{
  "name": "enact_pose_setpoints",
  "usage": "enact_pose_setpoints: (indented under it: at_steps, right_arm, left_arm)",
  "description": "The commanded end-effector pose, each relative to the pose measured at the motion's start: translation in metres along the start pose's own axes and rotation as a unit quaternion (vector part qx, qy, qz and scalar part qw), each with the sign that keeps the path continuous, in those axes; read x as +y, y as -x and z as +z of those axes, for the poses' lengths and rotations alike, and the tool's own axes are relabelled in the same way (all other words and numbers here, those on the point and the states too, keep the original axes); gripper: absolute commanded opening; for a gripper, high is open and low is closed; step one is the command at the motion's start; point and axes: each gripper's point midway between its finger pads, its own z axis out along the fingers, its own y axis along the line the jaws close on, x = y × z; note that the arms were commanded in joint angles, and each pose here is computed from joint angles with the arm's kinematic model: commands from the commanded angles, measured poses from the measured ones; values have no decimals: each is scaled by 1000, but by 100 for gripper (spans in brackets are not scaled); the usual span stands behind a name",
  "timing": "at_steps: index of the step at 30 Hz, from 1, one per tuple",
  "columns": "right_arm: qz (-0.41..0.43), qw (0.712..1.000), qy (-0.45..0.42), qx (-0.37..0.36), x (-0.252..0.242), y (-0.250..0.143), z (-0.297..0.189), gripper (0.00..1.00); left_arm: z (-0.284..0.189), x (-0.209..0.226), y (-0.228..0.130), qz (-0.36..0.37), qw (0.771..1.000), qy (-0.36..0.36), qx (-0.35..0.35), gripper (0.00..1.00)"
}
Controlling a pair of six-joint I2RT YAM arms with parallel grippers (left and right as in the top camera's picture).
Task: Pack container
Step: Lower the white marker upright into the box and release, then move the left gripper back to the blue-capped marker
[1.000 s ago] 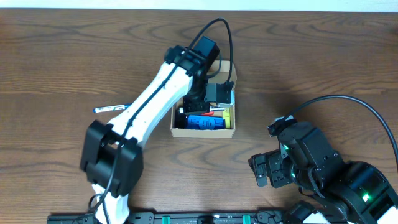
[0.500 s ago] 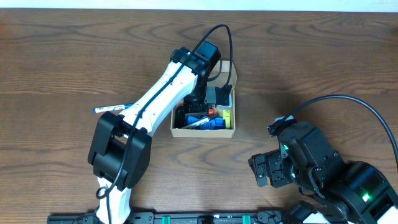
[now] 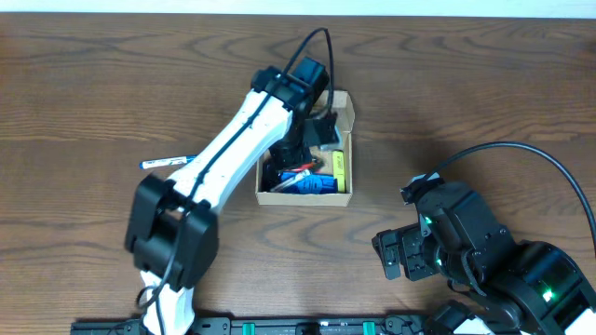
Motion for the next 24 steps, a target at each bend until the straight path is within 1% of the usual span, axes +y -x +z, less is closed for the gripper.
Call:
enact_pose_setpoints:
  at_steps: [1, 4, 6, 9, 11, 12, 16, 17, 20, 21, 24]
  right_arm:
    - [-10, 1000, 1, -2, 1, 1, -2, 99]
    - [-10, 1000, 1, -2, 1, 1, -2, 99]
    - [-10, 1000, 1, -2, 1, 1, -2, 99]
    - [-10, 1000, 1, -2, 1, 1, -2, 99]
    - [-10, 1000, 1, -2, 1, 1, -2, 99]
    - [-10, 1000, 1, -2, 1, 1, -2, 99]
    - [-10, 1000, 1, -2, 1, 1, -2, 99]
    - [-10, 1000, 1, -2, 1, 1, -2, 99]
    - [-10, 1000, 1, -2, 1, 1, -2, 99]
    - [-10, 1000, 1, -2, 1, 1, -2, 99]
    - [-10, 1000, 1, -2, 1, 1, -2, 99]
  left_arm:
    - [-59, 17, 0, -85, 992, 86, -46, 30]
    - [-91, 23, -4, -141, 979, 123, -85, 31]
    - [-113, 29, -8, -194, 963, 145, -117, 31]
    - [-142, 40, -22, -297, 927, 156, -167, 33]
    - [-157, 52, -42, -380, 891, 159, -189, 35]
    - [-161, 56, -51, -410, 877, 159, -193, 36]
    - [-161, 75, -102, -550, 803, 148, -178, 37]
    - [-157, 79, -118, -588, 778, 143, -166, 37]
    - [-145, 84, -150, -670, 717, 132, -145, 38]
    - [-140, 86, -160, -698, 691, 128, -139, 41]
    - [-124, 91, -187, -767, 619, 119, -123, 46]
